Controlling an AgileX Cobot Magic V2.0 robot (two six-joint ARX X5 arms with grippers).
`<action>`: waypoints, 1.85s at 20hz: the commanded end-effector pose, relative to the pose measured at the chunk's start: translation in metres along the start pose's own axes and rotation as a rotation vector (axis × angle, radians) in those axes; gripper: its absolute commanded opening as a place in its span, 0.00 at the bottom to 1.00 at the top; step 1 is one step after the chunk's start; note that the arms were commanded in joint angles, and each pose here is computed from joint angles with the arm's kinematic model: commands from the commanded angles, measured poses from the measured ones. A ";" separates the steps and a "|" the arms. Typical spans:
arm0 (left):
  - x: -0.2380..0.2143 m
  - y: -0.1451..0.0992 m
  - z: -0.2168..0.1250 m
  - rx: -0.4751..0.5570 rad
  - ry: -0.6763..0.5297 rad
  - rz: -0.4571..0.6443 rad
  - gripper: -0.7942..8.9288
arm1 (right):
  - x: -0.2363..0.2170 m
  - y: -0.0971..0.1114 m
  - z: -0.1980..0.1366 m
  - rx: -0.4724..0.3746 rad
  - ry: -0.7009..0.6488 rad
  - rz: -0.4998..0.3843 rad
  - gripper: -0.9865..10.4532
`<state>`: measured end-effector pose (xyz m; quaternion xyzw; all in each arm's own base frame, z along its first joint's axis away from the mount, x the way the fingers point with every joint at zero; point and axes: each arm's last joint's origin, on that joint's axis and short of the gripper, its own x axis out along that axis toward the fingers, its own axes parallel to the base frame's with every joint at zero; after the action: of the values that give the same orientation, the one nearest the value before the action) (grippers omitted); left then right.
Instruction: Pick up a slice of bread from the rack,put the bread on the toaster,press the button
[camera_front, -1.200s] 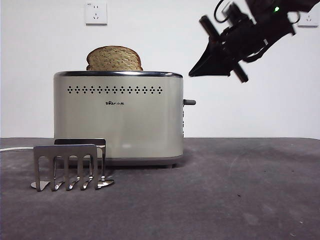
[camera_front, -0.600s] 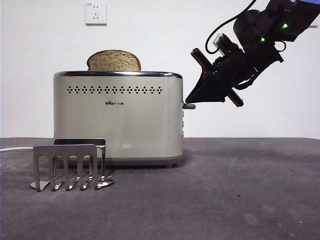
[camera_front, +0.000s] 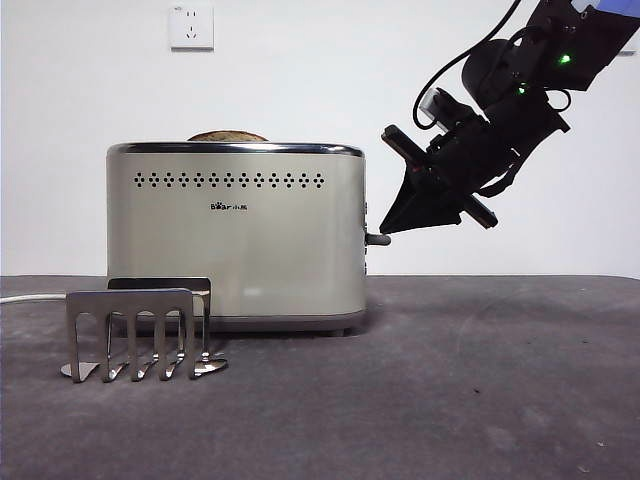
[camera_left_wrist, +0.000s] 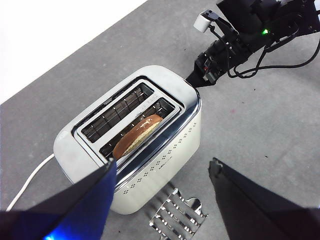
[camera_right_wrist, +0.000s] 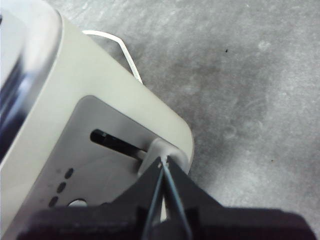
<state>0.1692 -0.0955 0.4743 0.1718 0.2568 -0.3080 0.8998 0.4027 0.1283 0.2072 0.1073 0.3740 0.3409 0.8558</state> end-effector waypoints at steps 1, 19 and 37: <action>0.001 -0.001 -0.001 -0.006 0.003 -0.007 0.41 | 0.019 -0.009 -0.020 0.031 0.089 -0.015 0.08; 0.001 -0.001 -0.002 -0.007 0.020 -0.010 0.41 | 0.027 -0.013 -0.028 0.049 0.130 -0.020 0.08; 0.001 -0.002 -0.006 -0.011 0.062 -0.021 0.40 | -0.180 0.113 0.003 -0.158 0.020 0.004 0.08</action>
<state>0.1664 -0.0941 0.4697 0.1766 0.2839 -0.3090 0.8904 0.2639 0.0931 0.3627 0.0555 0.3512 0.3640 0.8608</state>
